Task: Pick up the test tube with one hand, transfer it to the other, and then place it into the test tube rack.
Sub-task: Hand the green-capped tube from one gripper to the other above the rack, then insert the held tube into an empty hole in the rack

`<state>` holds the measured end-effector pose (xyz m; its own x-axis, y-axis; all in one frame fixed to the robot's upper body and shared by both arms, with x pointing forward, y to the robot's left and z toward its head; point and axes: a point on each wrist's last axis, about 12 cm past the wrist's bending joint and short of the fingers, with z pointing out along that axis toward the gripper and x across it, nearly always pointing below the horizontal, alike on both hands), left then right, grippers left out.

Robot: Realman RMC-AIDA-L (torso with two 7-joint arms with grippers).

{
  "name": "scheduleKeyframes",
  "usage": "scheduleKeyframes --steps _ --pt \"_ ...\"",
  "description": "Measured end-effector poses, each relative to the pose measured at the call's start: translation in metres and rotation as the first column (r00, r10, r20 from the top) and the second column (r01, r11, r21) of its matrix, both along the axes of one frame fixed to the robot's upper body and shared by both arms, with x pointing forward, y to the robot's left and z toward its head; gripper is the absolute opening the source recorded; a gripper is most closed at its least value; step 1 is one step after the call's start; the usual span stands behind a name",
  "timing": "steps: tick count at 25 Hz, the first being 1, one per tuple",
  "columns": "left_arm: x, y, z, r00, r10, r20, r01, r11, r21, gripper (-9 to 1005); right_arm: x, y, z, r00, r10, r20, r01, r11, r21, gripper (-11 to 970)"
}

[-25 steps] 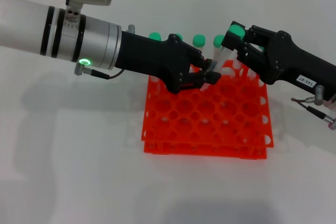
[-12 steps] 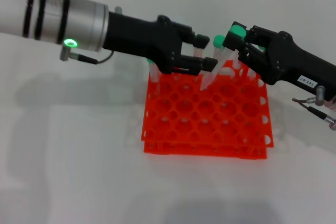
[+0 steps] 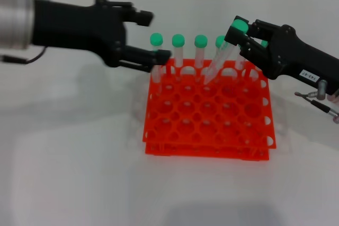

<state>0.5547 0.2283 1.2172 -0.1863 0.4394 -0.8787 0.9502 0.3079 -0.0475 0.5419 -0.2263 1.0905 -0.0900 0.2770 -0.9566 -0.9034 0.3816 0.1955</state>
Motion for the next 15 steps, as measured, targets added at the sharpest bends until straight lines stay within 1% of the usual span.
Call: scheduleKeyframes --steps 2,4,5,7,8,12,13,15 --pt "-0.016 0.016 0.000 0.998 0.056 0.039 -0.055 0.998 -0.025 832 0.002 0.000 0.001 1.000 0.000 0.007 0.000 1.000 -0.008 261" --pt "-0.027 0.028 -0.003 0.993 0.096 0.065 -0.092 0.994 -0.054 889 0.007 0.002 0.004 1.000 0.004 0.019 -0.003 1.000 -0.025 261" --pt "-0.035 0.039 -0.010 0.988 0.130 0.078 -0.124 0.989 -0.076 889 0.009 0.004 0.005 1.000 0.008 0.026 -0.007 0.999 -0.035 261" --pt "-0.043 0.048 -0.018 0.984 0.157 0.088 -0.149 0.984 -0.095 889 0.015 0.008 0.009 0.999 0.022 0.042 -0.020 0.998 -0.056 261" --pt "-0.050 0.057 -0.027 0.979 0.183 0.091 -0.173 0.979 -0.106 889 0.017 0.009 0.010 0.998 0.028 0.047 -0.025 0.998 -0.064 262" --pt "-0.065 0.073 -0.052 0.971 0.229 0.070 -0.218 0.967 -0.134 889 0.027 0.014 0.018 0.995 0.060 0.082 -0.050 0.992 -0.117 262" --pt "-0.068 0.078 -0.061 0.968 0.245 0.056 -0.235 0.961 -0.148 889 0.029 0.015 0.020 0.994 0.068 0.088 -0.056 0.990 -0.129 262" --pt "-0.072 0.085 -0.071 0.964 0.262 0.039 -0.252 0.953 -0.166 889 0.033 0.019 0.023 0.992 0.083 0.097 -0.068 0.987 -0.146 262"
